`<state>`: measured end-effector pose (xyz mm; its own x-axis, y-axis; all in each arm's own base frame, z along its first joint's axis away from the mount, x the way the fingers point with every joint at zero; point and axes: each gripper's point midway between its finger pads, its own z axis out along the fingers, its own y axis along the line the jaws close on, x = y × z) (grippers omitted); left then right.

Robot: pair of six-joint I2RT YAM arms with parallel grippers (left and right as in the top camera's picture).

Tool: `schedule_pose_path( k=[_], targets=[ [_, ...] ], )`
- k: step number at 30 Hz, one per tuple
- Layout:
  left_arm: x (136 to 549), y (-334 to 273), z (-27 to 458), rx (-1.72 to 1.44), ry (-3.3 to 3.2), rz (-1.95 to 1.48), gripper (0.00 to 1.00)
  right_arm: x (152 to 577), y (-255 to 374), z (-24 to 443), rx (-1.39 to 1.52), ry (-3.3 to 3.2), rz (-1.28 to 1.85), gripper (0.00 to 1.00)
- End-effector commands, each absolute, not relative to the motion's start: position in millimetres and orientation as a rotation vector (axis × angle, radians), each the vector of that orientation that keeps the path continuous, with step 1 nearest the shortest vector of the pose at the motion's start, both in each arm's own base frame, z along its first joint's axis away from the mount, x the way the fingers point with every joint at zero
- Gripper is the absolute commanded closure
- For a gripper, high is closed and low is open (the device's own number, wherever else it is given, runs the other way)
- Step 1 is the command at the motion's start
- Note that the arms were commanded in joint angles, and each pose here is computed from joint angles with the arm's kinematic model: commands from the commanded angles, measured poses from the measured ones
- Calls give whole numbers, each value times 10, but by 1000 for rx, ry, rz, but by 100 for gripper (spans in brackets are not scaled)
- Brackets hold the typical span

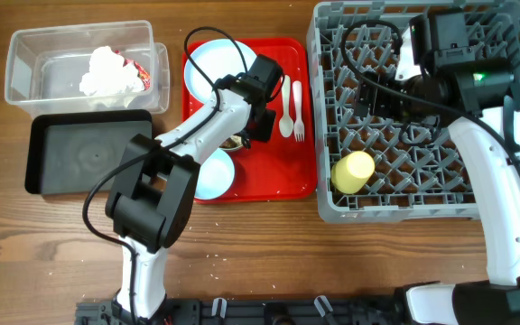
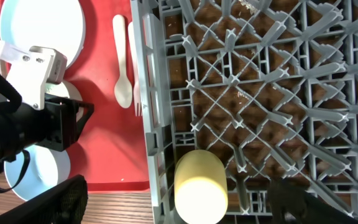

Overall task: Sort waste into correct bins and load items into the dishwasher rack
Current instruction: 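Grasp the green bowl and tip rice onto the black tray, left gripper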

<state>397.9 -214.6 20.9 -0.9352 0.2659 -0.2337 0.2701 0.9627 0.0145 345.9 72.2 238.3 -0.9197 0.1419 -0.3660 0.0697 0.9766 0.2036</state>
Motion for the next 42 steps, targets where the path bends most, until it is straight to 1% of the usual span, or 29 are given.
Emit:
schedule_pose_path(
  k=[1, 2, 3, 4, 6, 9, 11, 14, 19, 22, 26, 31, 34, 38, 42],
  targets=[
    [4044, -2150, 317, 325, 2853, -29, 52, 3489, 694, 2414, 153, 2720, 241, 5],
    [4051, -2155, 345, 320, 2847, -34, 58, 3489, 694, 2414, 153, 2720, 241, 5],
    [4061, -2161, 369, 312, 2840, -39, 75, 3493, 694, 2415, 153, 2719, 241, 5],
    [4062, -2161, 375, 294, 2841, -42, 87, 3496, 694, 2416, 152, 2718, 241, 5],
    [4060, -2159, 375, 255, 2846, -47, 96, 3497, 686, 2415, 153, 2717, 234, 4],
    [4064, -2162, 426, 242, 2838, -56, 96, 3498, 683, 2415, 154, 2717, 232, 4],
    [4049, -2154, 545, 230, 2826, -65, 96, 3498, 683, 2415, 154, 2717, 232, 4],
    [3994, -2083, 874, 172, 2816, -92, 96, 3497, 682, 2415, 151, 2717, 231, 4],
    [3850, -1947, 1510, 104, 2793, -335, 96, 3497, 683, 2414, 144, 2717, 229, 4],
    [3762, -1665, 1750, 0, 2807, -445, 96, 3495, 683, 2413, 138, 2718, 229, 4],
    [3661, -1047, 1795, -231, 2880, -545, 96, 3495, 683, 2413, 124, 2718, 226, 4],
    [3499, -576, 1810, -233, 2845, -920, 96, 3497, 683, 2414, 124, 2718, 226, 4],
    [3537, -211, 1744, -326, 2694, -1108, 96, 3500, 684, 2416, 124, 2716, 226, 4],
    [3693, 200, 1697, -461, 2392, -1352, 96, 3503, 684, 2417, 123, 2715, 226, 4],
    [3654, 556, 1683, -606, 2134, -1571, 96, 3499, 683, 2415, 124, 2717, 226, 4]
  ],
)
